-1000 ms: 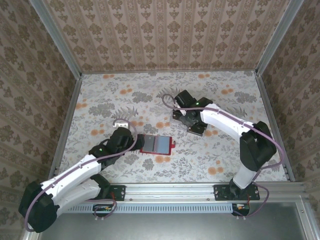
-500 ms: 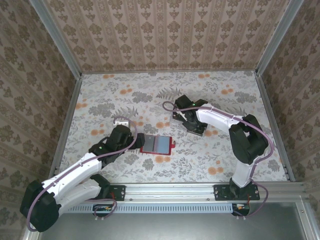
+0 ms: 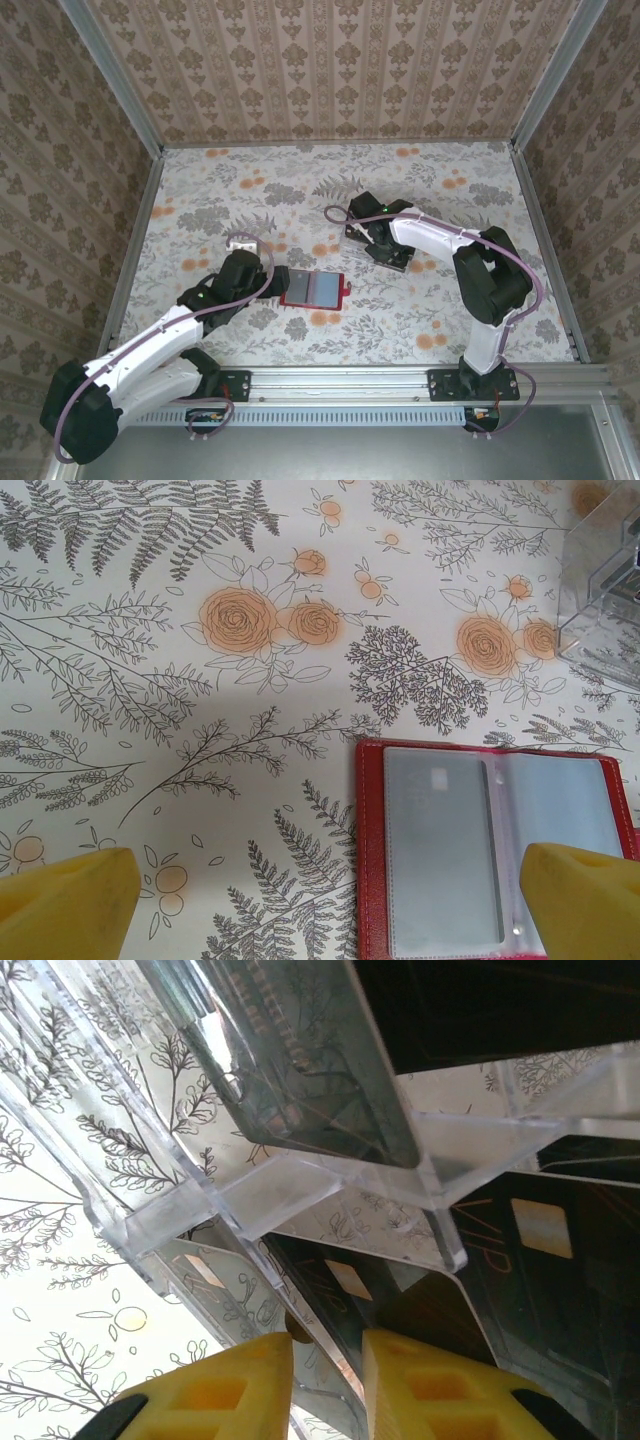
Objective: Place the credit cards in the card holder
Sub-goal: Pick up the credit card from the storage box.
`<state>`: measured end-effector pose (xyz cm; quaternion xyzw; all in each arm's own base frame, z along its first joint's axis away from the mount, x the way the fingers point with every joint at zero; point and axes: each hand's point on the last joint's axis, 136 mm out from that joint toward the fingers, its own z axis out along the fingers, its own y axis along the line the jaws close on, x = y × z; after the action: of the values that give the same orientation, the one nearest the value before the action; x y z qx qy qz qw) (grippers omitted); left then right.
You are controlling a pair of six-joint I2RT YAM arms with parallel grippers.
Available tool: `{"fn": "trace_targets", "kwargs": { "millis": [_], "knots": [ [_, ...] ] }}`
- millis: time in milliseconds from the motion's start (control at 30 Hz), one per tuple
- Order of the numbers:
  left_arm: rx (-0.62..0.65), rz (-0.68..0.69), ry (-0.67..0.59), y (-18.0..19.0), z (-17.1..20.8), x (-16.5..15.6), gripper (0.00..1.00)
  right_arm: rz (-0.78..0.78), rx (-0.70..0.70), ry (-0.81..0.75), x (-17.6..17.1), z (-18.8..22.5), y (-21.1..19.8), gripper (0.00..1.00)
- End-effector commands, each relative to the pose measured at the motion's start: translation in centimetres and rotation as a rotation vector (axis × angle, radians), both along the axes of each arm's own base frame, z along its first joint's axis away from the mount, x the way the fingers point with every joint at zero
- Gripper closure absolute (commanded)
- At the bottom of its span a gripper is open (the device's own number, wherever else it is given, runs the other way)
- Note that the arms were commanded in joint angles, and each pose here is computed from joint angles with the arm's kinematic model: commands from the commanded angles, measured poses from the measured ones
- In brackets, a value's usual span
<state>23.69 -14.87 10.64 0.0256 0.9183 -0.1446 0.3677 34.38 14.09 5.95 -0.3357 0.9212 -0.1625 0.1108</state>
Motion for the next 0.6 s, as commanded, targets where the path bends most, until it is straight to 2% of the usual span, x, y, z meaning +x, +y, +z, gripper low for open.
{"fn": "trace_targets", "kwargs": {
  "millis": [0,267,567],
  "knots": [
    [-0.022,-0.012,-0.019,-0.44,0.85,0.35,0.00,0.004,-0.058,0.056,-0.72,-1.19,-1.09,0.77],
    [-0.023,-0.012,-0.024,-0.44,1.00,0.37,0.00,0.008,-0.059,0.066,-0.90,-1.16,-1.10,0.89],
    [-0.017,-0.014,-0.029,-0.43,1.03,0.45,0.00,0.029,-0.045,0.060,-0.92,-0.66,-0.84,0.95]
  ]
}}
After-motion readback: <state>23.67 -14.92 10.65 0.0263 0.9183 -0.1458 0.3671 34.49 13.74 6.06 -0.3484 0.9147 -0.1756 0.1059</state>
